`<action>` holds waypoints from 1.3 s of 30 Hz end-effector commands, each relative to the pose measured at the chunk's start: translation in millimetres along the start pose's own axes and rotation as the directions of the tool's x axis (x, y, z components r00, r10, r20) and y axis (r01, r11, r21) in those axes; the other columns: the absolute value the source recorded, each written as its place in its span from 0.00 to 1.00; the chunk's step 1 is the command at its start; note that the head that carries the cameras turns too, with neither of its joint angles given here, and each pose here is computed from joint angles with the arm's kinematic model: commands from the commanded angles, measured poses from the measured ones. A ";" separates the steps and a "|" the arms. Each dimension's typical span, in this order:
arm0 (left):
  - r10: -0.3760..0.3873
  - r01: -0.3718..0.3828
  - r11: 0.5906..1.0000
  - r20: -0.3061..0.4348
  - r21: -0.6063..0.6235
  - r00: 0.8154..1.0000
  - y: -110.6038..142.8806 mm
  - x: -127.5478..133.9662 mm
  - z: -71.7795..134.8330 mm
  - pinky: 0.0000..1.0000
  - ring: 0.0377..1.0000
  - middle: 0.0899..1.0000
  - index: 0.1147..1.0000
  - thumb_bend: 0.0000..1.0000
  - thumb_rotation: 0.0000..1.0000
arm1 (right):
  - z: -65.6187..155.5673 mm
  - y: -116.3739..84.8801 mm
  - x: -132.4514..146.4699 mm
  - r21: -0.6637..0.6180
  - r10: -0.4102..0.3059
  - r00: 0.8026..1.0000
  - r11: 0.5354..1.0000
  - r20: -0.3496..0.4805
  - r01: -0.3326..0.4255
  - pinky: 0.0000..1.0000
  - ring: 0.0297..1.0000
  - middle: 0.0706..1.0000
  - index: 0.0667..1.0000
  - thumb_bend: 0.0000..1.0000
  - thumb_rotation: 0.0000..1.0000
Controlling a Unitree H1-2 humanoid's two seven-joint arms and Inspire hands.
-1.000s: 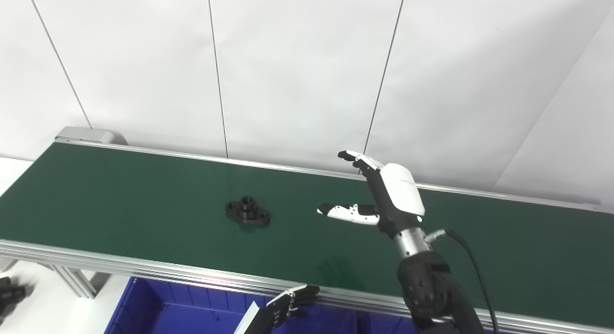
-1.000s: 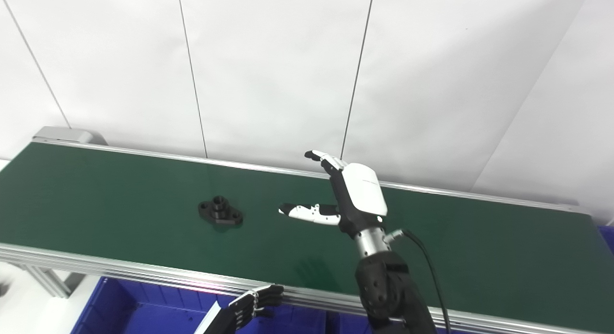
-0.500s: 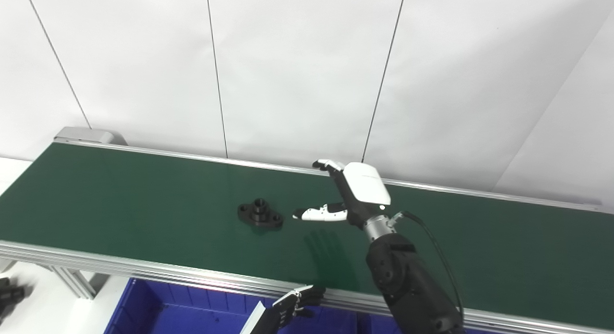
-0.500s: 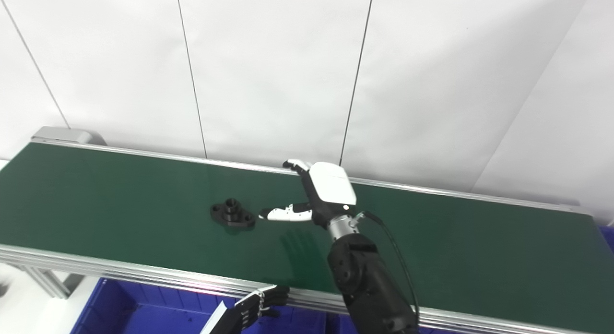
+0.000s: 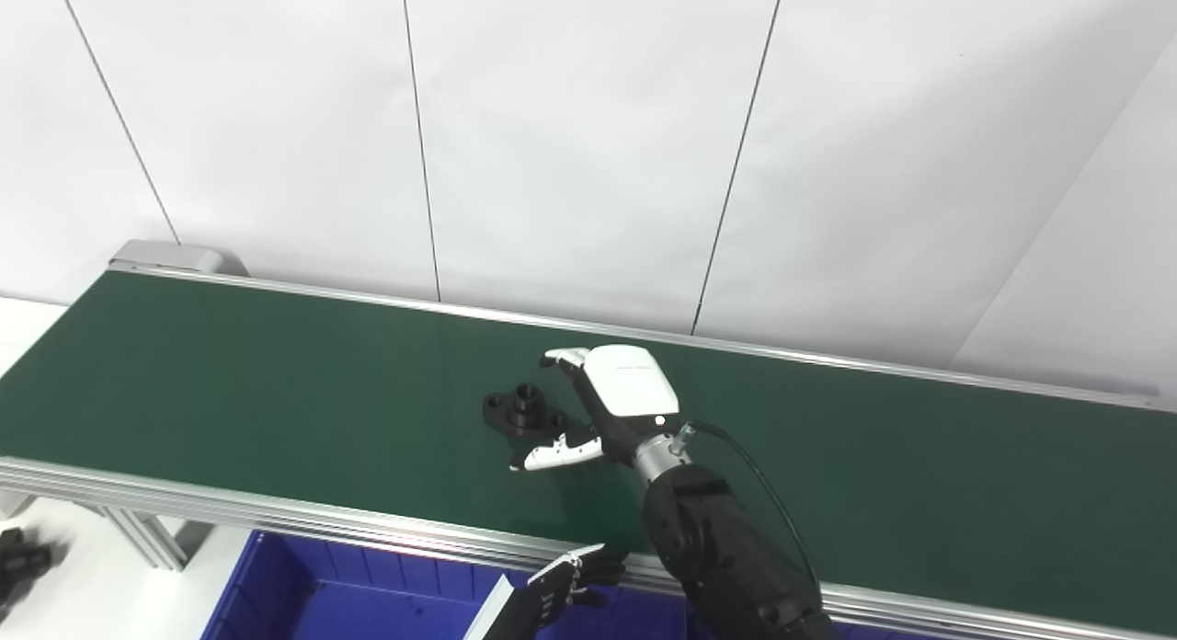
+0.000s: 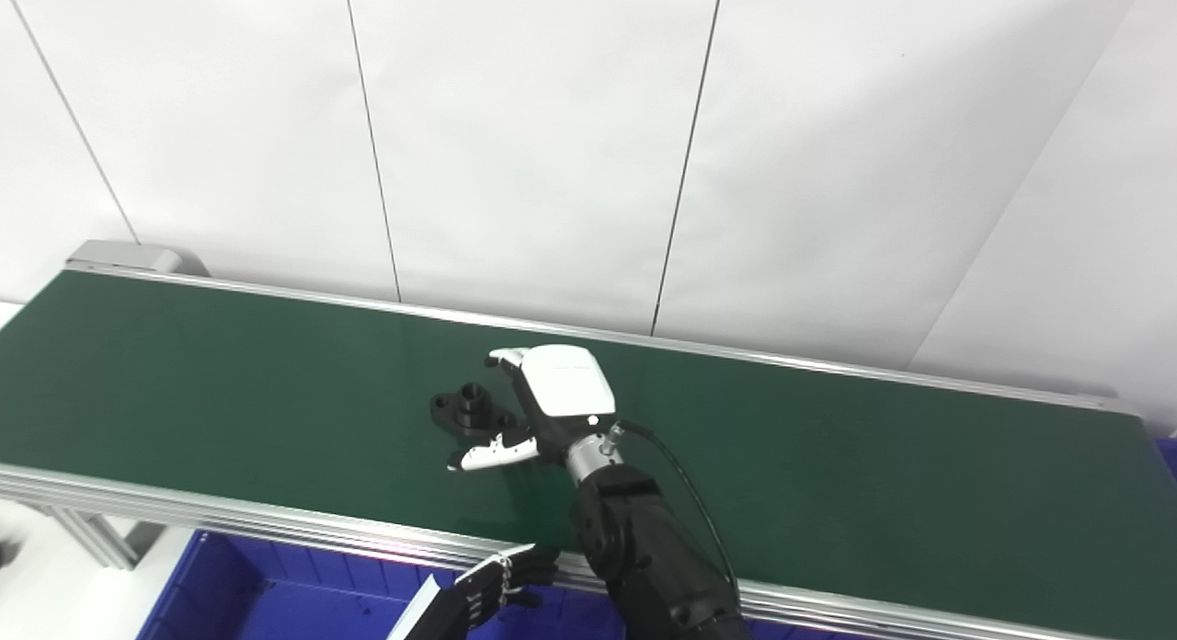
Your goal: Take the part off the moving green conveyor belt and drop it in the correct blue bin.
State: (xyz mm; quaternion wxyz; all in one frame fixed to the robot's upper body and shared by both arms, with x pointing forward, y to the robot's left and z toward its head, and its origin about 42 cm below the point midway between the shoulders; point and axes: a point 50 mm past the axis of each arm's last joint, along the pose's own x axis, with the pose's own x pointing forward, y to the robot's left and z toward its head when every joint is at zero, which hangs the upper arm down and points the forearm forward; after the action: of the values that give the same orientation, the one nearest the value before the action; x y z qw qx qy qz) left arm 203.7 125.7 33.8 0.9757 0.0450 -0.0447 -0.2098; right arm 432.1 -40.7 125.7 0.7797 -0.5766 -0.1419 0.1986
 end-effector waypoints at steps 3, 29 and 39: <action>0.011 -0.010 1.000 0.078 -0.011 0.997 -3.0 6.5 12.1 0.73 0.79 0.81 0.78 0.83 0.66 | 12.9 -19.8 16.3 -0.003 -0.067 0.998 0.998 -0.010 0.067 0.64 0.74 0.81 0.79 0.92 0.64; 0.006 -0.006 1.000 0.082 0.002 0.997 -9.0 -0.7 20.2 0.73 0.80 0.82 0.79 0.83 0.67 | -23.9 -13.9 26.4 -0.002 -0.018 0.991 1.000 -0.129 0.018 0.37 0.46 0.57 0.70 0.76 0.53; 0.013 -0.013 1.000 0.077 -0.001 0.997 -8.6 -1.7 21.3 0.73 0.80 0.82 0.79 0.83 0.66 | -20.4 -5.6 28.6 -0.100 0.219 0.935 0.962 -0.280 -0.255 0.18 0.24 0.43 0.45 0.53 0.01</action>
State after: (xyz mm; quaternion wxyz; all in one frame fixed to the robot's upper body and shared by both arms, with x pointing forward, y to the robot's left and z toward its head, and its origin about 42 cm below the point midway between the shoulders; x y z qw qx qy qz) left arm 195.3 120.4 45.8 0.9752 0.0393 -0.0626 -0.2086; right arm 469.0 -45.4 130.8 0.7449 -0.6398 -0.0299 0.1868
